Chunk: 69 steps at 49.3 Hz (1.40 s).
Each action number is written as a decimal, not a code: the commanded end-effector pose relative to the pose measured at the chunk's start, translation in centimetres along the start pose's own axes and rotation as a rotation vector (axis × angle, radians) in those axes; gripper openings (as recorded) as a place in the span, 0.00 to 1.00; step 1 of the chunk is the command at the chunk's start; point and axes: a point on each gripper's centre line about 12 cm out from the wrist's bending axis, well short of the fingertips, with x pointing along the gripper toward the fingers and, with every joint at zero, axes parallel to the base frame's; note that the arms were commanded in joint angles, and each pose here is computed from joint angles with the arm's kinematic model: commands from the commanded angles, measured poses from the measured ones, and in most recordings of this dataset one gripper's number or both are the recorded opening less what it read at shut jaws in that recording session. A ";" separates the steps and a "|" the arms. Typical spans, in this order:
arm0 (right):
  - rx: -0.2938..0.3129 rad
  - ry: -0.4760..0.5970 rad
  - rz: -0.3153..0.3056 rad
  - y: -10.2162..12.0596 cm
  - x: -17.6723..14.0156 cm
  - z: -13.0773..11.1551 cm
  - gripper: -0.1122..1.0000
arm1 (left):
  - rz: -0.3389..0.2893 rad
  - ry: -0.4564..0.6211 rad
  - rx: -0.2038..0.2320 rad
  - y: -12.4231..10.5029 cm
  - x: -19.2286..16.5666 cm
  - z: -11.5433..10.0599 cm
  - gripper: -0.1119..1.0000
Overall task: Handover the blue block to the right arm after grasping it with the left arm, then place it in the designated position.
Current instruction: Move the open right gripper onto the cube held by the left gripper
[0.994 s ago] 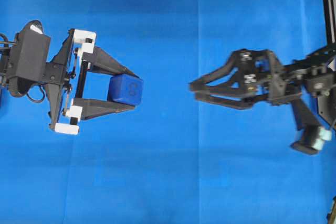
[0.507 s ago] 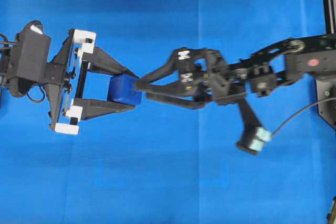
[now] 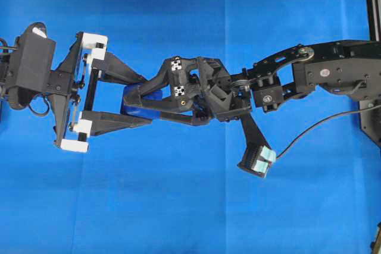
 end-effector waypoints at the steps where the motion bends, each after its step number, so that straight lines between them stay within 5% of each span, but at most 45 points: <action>1: -0.006 -0.012 -0.047 -1.9 -0.3 0.4 0.94 | 0.002 -0.025 -0.003 0.1 -0.1 0.8 0.53; 10: -0.005 0.014 -0.033 -1.7 -0.3 0.1 0.91 | 0.002 -0.020 -0.003 0.1 -0.2 0.7 0.53; 19: -0.001 0.077 -0.013 -1.8 -0.3 -0.6 0.56 | 0.002 -0.006 -0.003 0.1 -0.2 0.5 0.53; 65: 0.012 0.102 0.001 -1.6 -0.5 -0.8 0.57 | 0.002 -0.023 -0.002 0.1 -0.2 0.9 0.54; 69: 0.014 0.102 0.003 -1.5 -0.5 -0.9 0.57 | 0.002 -0.029 0.000 0.1 -0.4 1.0 0.73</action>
